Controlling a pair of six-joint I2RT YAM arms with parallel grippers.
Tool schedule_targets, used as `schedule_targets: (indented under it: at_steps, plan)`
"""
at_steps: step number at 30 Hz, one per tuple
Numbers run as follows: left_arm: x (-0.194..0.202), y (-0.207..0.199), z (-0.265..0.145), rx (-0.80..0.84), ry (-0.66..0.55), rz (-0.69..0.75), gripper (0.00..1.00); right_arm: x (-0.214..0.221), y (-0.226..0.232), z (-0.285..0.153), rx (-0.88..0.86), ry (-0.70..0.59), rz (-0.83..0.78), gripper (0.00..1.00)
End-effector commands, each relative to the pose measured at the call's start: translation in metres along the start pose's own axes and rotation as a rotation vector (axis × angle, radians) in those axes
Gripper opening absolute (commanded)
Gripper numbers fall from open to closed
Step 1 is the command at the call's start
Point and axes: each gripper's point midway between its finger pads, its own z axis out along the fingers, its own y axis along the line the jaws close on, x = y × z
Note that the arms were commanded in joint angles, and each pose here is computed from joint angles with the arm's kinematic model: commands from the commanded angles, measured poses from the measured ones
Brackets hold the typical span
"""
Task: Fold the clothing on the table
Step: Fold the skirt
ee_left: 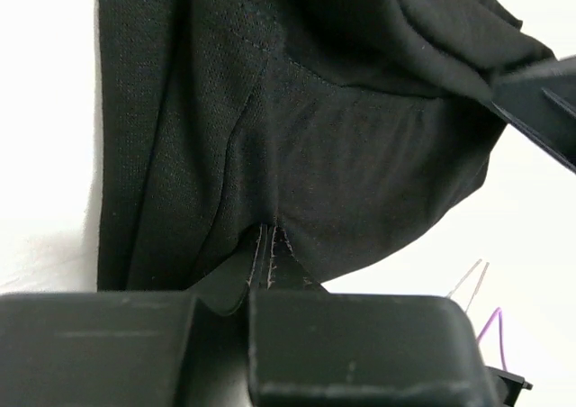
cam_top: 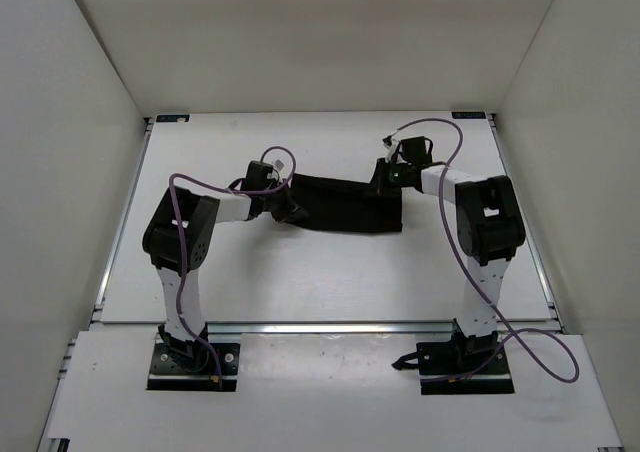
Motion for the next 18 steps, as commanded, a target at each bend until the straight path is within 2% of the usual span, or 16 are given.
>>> schedule_targets:
  at_steps: [1, 3, 11, 16, 17, 18]
  plan:
    - [-0.005, -0.007, 0.003, 0.007, -0.001, 0.019, 0.0, -0.016, -0.01, 0.009, 0.05, -0.018, -0.059, 0.0]
    - [-0.008, -0.007, 0.002, -0.001, -0.007, 0.024, 0.0, -0.02, -0.017, 0.012, 0.087, -0.029, -0.065, 0.0]
    - [-0.004, -0.003, 0.002, -0.031, 0.021, 0.048, 0.0, -0.095, -0.052, -0.009, 0.159, -0.169, -0.014, 0.0]
    - [-0.007, -0.016, -0.003, -0.008, 0.02, 0.08, 0.0, -0.126, -0.025, -0.05, 0.083, -0.253, -0.006, 0.01]
    - [-0.012, -0.021, -0.005, -0.006, 0.011, 0.095, 0.0, -0.119, -0.022, -0.049, 0.082, -0.237, -0.009, 0.06]
    - [-0.016, -0.024, -0.007, -0.001, 0.001, 0.112, 0.0, -0.115, -0.021, -0.059, 0.086, -0.243, -0.005, 0.17]
